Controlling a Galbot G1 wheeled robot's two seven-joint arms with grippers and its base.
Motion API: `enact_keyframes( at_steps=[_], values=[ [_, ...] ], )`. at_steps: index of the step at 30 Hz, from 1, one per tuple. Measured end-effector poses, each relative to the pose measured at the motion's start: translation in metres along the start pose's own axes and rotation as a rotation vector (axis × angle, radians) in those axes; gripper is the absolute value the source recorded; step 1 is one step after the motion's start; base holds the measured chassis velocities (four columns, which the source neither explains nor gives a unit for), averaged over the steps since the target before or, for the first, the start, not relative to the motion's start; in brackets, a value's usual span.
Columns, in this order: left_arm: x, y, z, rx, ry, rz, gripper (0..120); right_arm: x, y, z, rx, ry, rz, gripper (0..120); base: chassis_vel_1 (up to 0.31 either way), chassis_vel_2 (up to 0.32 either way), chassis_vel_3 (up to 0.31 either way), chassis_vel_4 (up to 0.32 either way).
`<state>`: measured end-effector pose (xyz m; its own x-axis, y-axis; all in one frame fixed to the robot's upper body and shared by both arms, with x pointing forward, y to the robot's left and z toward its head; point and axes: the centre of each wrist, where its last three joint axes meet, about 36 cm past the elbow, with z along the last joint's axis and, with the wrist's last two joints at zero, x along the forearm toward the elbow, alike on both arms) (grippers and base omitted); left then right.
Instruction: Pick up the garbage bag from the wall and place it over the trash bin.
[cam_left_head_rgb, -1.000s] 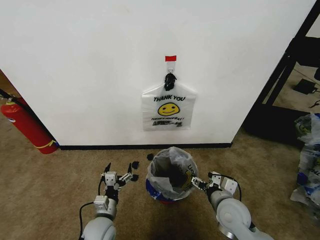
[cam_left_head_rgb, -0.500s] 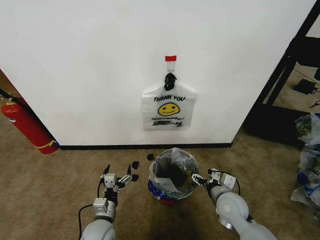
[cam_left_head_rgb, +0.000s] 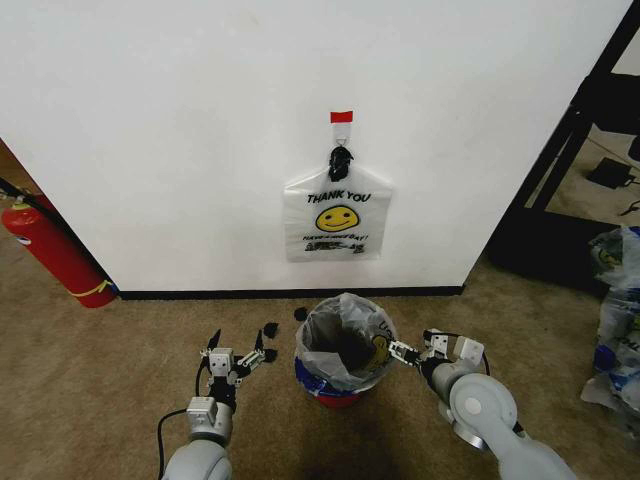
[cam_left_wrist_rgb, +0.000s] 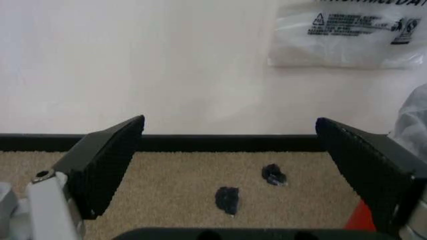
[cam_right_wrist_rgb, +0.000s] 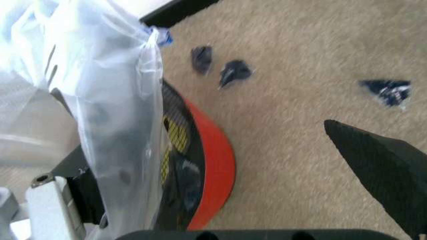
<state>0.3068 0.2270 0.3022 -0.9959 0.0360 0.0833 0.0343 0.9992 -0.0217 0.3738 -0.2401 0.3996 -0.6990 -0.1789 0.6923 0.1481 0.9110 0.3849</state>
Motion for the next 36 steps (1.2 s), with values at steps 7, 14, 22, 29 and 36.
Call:
enact_keyframes(
  at_steps=[7,14,22,29,36],
  values=[
    [0.001,0.002,-0.001,-0.001,-0.004,-0.007,100,0.011,-0.015,-0.009,0.083,0.083,-0.089,100,0.0,0.0,0.0,0.0],
    [0.002,0.003,0.0,0.0,-0.005,-0.009,100,0.007,-0.074,-0.038,0.14,0.103,-0.311,100,0.0,0.0,0.0,0.0],
    [0.0,0.001,-0.001,0.002,-0.009,-0.005,100,0.003,-0.096,-0.038,0.23,0.11,-0.467,100,0.0,0.0,0.0,0.0],
    [-0.015,0.005,-0.023,0.009,-0.031,0.008,100,0.026,-0.067,-0.04,0.36,-0.011,-0.422,100,0.0,0.0,0.0,0.0],
    [-0.023,-0.015,-0.115,0.17,0.074,0.185,100,0.038,-0.034,-0.056,0.34,-0.456,-0.261,100,0.0,0.0,0.0,0.0]
  ],
)
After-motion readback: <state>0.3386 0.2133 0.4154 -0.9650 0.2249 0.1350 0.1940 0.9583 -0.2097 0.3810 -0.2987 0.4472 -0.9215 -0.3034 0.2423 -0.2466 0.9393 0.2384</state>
